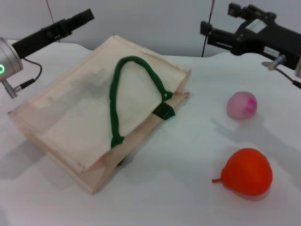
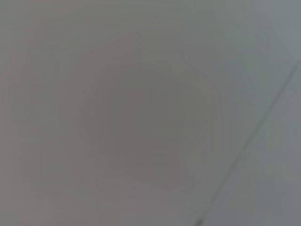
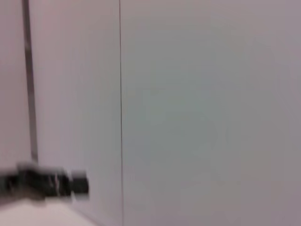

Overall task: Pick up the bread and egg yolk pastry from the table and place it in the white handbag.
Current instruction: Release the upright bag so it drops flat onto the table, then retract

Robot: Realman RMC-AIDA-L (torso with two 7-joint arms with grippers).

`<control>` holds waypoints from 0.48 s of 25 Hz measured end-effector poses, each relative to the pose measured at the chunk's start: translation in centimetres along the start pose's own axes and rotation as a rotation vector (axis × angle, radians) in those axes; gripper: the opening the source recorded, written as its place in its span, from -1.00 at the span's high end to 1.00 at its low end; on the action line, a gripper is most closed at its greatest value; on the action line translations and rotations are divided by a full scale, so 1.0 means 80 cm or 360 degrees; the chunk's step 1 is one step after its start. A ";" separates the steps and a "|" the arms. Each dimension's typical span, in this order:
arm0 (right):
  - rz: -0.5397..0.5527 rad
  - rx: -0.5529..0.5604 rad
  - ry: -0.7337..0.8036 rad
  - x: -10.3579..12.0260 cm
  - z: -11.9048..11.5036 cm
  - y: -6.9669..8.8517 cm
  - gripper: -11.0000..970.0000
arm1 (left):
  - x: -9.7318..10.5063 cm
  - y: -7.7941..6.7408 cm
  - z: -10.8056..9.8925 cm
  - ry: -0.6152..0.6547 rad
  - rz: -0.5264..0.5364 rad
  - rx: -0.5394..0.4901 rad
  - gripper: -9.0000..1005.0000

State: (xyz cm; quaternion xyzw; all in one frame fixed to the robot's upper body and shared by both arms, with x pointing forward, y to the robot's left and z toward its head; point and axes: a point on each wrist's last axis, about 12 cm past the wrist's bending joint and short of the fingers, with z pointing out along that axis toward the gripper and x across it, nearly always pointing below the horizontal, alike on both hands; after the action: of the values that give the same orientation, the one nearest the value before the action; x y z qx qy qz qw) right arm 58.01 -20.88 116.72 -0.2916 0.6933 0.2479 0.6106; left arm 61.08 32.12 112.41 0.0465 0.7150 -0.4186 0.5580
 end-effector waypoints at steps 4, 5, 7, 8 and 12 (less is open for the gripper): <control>0.0045 -0.0050 -0.0279 0.018 -0.025 -0.016 -0.82 | 0.017 0.001 -0.007 -0.0185 0.0204 -0.0085 0.41; 0.0073 -0.0034 -0.0369 0.027 -0.033 -0.023 -0.82 | 0.022 0.000 -0.009 -0.0242 0.0280 -0.0104 0.31; 0.0080 0.0033 -0.0520 0.043 -0.044 -0.033 -0.82 | 0.035 -0.001 -0.015 -0.0375 0.0428 -0.0165 0.11; 0.0080 0.0086 -0.0587 0.053 -0.050 -0.038 -0.82 | 0.035 -0.001 -0.015 -0.0375 0.0428 -0.0165 0.01; 0.0068 0.0371 -0.0792 0.084 -0.068 -0.052 -0.82 | 0.050 0.003 -0.025 -0.0524 0.0555 -0.0318 -0.33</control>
State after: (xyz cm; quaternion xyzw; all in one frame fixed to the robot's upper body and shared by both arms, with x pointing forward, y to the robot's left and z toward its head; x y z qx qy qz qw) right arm 56.58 -28.33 110.85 -0.1348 0.5519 0.2432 0.7862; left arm 58.19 31.97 109.01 0.0451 0.6334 -0.2453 0.7325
